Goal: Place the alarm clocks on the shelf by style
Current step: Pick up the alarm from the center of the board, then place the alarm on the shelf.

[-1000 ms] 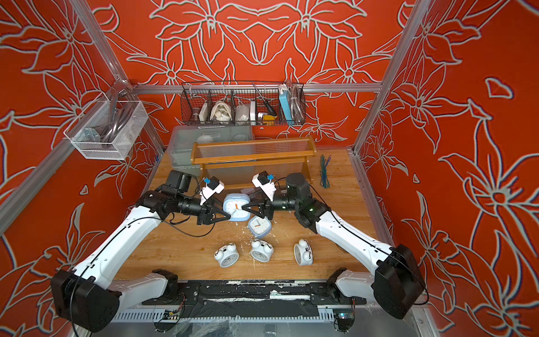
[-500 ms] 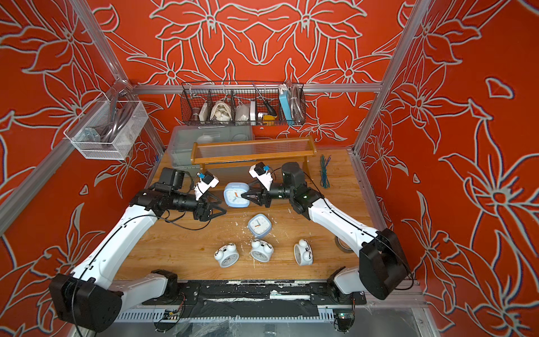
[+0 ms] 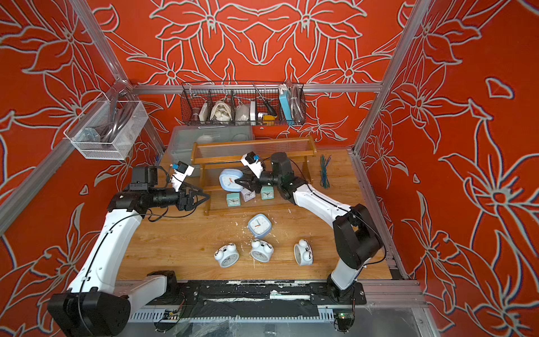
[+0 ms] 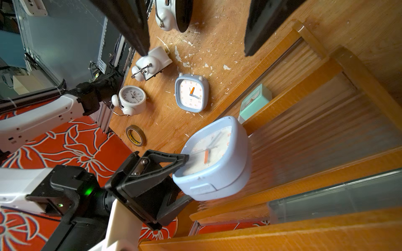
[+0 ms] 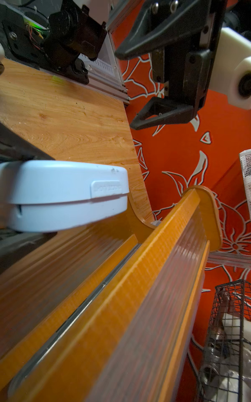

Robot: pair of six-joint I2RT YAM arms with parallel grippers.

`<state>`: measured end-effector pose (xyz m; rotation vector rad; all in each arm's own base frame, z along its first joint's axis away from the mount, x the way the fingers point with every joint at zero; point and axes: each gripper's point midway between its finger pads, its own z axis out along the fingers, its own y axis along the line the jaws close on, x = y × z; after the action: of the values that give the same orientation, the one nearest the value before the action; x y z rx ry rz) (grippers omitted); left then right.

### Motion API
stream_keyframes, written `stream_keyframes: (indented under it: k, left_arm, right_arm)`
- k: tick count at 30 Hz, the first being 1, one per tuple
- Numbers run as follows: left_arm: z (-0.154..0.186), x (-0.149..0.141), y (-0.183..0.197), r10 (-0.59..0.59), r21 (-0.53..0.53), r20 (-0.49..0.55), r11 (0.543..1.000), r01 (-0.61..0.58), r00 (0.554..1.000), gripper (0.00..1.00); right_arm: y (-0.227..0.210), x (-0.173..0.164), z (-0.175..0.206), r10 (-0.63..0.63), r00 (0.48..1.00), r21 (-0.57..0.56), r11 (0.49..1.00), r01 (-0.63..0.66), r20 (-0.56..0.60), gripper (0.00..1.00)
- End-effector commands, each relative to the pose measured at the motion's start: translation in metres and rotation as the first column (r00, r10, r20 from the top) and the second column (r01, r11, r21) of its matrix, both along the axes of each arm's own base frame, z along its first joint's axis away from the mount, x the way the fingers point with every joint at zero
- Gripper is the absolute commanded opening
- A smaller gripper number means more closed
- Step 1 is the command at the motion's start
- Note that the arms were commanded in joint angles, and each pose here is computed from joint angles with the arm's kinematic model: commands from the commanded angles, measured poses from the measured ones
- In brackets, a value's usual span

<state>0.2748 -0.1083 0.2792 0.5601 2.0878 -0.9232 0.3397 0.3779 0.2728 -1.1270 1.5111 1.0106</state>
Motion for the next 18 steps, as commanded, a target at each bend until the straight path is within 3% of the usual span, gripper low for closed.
stream_keyframes:
  k: [1,18]
  left_arm:
    - [0.008,-0.004,0.0,-0.003,-0.041,0.008,0.999,0.003,1.0,0.69]
    - [0.006,-0.001,0.009,0.017,-0.083,-0.004,0.996,-0.017,1.0,0.69]
  right_arm:
    - [0.008,0.012,0.022,0.007,0.996,0.047,0.999,-0.011,0.093,0.36]
    - [0.029,0.034,0.011,0.033,0.992,0.071,0.997,-0.042,0.125,0.37]
